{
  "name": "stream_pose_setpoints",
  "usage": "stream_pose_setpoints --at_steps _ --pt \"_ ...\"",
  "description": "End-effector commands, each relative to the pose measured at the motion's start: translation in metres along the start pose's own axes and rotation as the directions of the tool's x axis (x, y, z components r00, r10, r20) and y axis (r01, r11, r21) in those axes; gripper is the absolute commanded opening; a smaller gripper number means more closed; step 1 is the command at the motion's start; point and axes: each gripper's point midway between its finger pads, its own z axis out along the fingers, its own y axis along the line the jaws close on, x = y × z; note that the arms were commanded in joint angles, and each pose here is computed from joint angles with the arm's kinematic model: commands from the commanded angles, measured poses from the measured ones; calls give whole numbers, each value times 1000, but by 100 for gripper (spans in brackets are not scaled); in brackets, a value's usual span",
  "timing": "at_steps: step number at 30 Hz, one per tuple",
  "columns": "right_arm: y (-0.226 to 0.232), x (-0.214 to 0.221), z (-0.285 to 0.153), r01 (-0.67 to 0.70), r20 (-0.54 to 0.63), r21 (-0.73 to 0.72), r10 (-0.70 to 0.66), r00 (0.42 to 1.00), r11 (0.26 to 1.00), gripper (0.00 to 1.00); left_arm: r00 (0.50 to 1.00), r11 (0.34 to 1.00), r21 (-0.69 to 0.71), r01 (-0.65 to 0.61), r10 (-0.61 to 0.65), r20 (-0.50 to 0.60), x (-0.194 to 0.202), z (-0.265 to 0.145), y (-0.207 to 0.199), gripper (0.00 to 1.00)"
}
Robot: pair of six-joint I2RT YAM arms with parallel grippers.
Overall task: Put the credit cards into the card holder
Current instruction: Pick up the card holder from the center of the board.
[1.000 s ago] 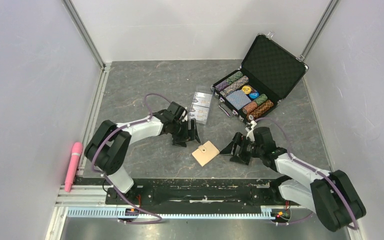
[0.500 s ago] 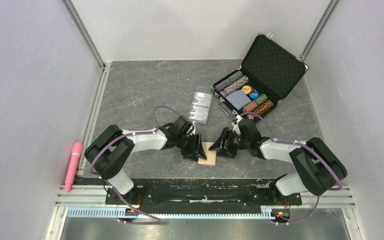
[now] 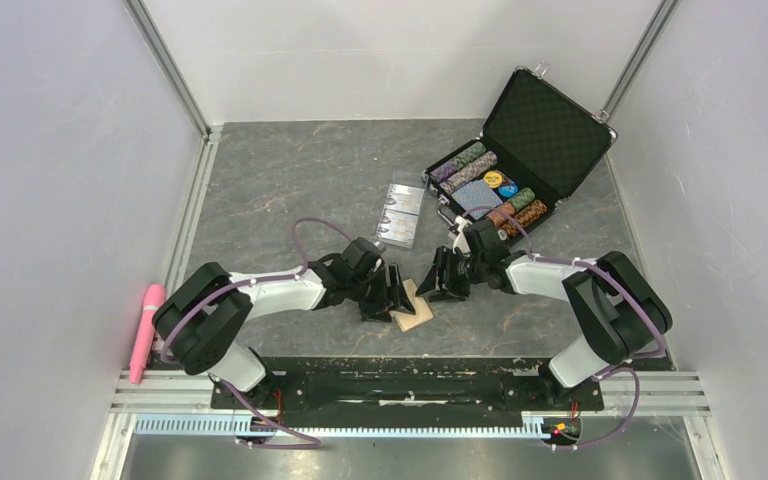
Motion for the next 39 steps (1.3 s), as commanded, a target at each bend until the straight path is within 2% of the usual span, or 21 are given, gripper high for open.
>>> stream_pose_setpoints --at_steps 1,5,9,12,17,19,21,23,24,25,27,29,31,33,36,39 --pt "-19 2 -4 132 -58 98 -126 990 986 51 996 992 -110 64 -56 74 -16 -7 20 75" --pt "-31 16 -4 172 -112 101 -160 981 980 53 988 982 -122 145 -137 72 -18 -1 37 67" --pt "-33 33 4 148 -135 1 -146 980 989 55 983 981 -85 175 -170 63 -20 6 44 55" --pt "-23 41 11 109 -151 -109 -125 981 988 56 984 986 -4 168 -167 52 -23 13 34 45" --pt "4 38 13 49 -122 -276 -86 989 960 54 989 982 118 147 -149 13 -25 21 12 38" --pt "12 35 10 52 -105 -311 -89 990 949 47 989 981 133 143 -146 16 -26 20 8 38" --pt "16 32 8 70 -90 -315 -104 991 946 31 989 982 125 139 -143 27 -28 18 8 38" --pt "16 30 7 92 -87 -290 -122 989 953 15 990 987 98 129 -133 42 -30 14 10 43" --pt "17 25 5 123 -71 -273 -147 987 954 12 991 989 78 122 -126 49 -31 11 12 44" --pt "16 24 3 146 -67 -252 -168 983 957 11 991 992 59 113 -117 60 -32 8 14 46" --pt "17 19 0 188 -46 -216 -202 978 958 11 992 995 51 88 -92 84 -37 0 10 54" --pt "25 16 -5 205 -31 -235 -218 975 950 12 992 995 74 65 -73 106 -41 -7 1 71" --pt "36 14 -11 224 -11 -265 -235 972 938 9 990 993 103 53 -66 122 -46 -13 -9 82" --pt "48 10 -19 252 21 -290 -257 966 923 0 988 990 139 38 -58 143 -51 -20 -20 87" --pt "67 5 -31 279 61 -327 -275 960 903 0 981 978 206 22 -61 183 -59 -35 -37 92" --pt "90 4 -46 301 93 -395 -288 953 868 0 972 948 318 -11 -64 227 -66 -54 -59 92"
